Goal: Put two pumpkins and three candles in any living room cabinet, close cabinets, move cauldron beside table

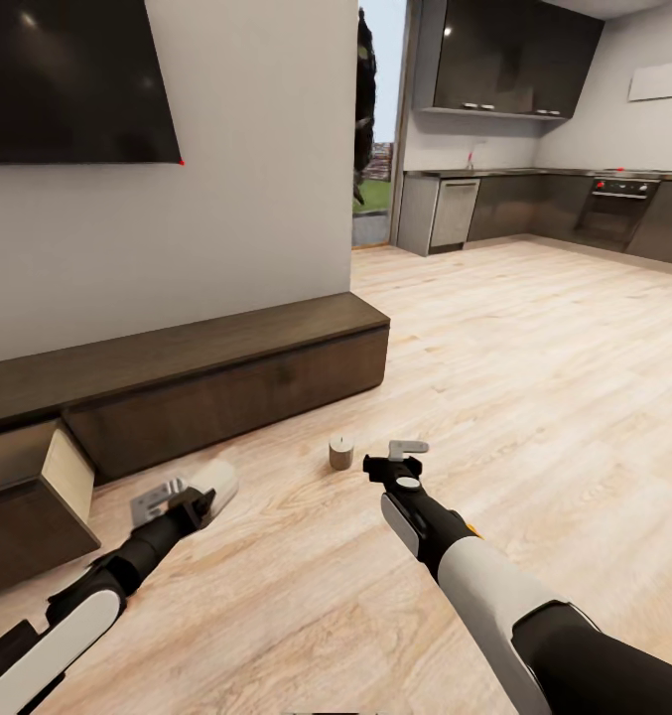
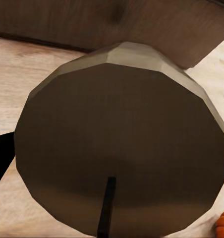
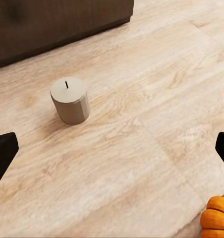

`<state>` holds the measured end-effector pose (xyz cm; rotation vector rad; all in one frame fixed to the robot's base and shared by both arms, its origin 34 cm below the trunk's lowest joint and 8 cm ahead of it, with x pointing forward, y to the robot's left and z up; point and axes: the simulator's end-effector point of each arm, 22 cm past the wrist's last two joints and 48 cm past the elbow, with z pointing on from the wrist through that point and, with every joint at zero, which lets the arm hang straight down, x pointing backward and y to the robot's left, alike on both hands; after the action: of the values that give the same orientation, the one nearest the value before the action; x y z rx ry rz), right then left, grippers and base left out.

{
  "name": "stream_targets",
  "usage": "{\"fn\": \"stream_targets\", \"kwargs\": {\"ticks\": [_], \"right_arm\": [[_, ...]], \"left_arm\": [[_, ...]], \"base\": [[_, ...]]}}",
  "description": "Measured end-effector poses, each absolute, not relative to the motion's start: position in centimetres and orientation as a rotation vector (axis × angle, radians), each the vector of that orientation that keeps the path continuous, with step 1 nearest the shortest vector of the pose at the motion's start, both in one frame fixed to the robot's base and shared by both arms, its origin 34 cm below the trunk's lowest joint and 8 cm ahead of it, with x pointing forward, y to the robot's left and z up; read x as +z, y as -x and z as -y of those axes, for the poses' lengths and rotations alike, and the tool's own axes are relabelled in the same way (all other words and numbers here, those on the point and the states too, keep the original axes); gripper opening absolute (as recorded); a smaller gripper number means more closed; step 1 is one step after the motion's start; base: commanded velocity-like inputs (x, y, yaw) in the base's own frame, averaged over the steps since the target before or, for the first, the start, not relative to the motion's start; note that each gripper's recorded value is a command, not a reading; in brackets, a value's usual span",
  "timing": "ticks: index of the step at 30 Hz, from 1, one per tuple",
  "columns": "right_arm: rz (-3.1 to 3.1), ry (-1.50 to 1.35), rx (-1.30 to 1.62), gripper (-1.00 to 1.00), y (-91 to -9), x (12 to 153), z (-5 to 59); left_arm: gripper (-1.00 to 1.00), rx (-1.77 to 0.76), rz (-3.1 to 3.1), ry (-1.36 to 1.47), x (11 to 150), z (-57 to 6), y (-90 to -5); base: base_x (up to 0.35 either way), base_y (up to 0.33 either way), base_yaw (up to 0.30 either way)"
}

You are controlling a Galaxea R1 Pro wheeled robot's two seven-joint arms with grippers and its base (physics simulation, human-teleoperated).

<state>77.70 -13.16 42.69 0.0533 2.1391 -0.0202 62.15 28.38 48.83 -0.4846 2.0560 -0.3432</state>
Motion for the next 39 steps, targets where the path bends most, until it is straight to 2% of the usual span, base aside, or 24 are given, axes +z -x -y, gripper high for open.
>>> {"fn": "stream_targets", "kwargs": {"ticks": [5, 19, 36, 39], "right_arm": [[-2.144, -0.058, -0.010, 1.00, -77.6, 42.6, 13.0], [-2.139, -0.029, 0.053, 1.00, -77.6, 42.5, 11.8], [-2.155, -0.026, 0.056, 1.00, -77.4, 41.2, 11.7], [-2.155, -0.027, 0.057, 1.00, -77.5, 41.1, 11.7]], "left_arm": [[-1.00, -0.342, -2.067, 0.479, 48.5, -28.0, -61.9], [-1.00, -0.352, -2.097, 0.452, 47.6, -26.8, -61.2], [-1.00, -0.349, -2.124, 0.445, 46.3, -26.3, -60.8], [-1.00, -0.189, -2.100, 0.381, 46.1, -26.3, -60.7]], "base": [[0.021, 0.000, 0.000], [0.224, -0.054, 0.014], [-0.058, -0.041, 0.170], [-0.001, 0.000, 0.077]]}}
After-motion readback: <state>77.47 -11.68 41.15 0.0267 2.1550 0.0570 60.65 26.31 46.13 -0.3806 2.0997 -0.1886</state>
